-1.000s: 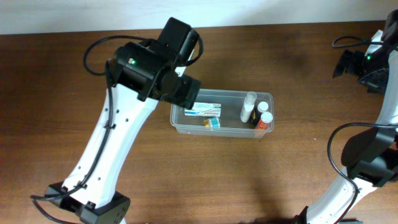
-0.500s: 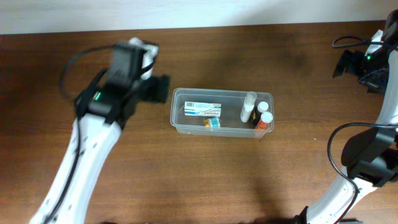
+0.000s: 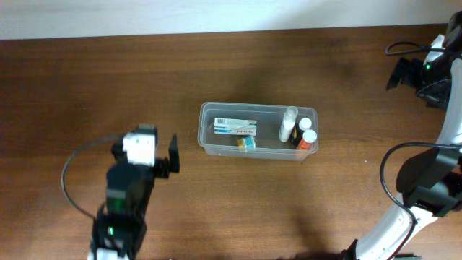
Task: Pack container
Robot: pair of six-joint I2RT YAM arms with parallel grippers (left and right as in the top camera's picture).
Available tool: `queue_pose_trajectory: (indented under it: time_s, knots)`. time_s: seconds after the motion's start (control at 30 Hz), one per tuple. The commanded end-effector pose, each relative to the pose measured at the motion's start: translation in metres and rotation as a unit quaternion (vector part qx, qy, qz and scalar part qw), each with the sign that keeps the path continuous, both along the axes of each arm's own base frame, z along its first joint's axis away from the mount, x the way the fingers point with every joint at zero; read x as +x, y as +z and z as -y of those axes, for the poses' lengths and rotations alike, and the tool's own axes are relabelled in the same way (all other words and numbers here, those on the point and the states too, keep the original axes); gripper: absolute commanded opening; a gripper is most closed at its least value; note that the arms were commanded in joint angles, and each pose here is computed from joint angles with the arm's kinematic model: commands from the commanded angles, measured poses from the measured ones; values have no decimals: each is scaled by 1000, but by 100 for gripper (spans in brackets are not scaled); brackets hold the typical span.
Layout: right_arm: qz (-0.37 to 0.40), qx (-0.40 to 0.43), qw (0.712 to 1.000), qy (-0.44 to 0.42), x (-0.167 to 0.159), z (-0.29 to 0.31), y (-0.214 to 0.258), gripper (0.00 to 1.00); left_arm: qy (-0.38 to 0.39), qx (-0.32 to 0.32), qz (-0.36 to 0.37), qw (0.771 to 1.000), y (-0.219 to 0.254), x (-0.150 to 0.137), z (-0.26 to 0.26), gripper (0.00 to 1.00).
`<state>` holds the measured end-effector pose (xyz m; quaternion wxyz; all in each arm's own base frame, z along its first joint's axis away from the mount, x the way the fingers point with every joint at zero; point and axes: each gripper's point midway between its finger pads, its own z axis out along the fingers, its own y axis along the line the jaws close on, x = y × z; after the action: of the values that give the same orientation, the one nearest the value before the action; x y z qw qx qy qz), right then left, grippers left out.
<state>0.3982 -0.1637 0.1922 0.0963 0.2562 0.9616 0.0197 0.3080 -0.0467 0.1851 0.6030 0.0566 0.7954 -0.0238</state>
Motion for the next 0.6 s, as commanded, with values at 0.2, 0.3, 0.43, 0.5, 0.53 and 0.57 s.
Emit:
queue_pose_trajectory:
  time_s: [0.2,0.3,0.43,0.5,0.53,0.57]
  knots:
    - [15,-6,1000,-5,1,0,12,98,41,-5,95,995,-12,-39,-27,99]
    - [16,-6,1000,-5,1,0,12,98,58,-8,117,991,-9,-44,-37,99]
    - [16,-6,1000,-5,1,0,12,98,74,-6,115,991,-12,-50,-48,99]
    - [16,-6,1000,-5,1,0,12,98,77,-5,106,991,-17,-53,-51,99]
    - [16,-6,1000,-5,1,0,12,99,79,-5,100,992,-20,-54,-52,99]
    - [16,-6,1000,-5,1,0,12,98,80,-4,95,992,-23,-56,-52,99]
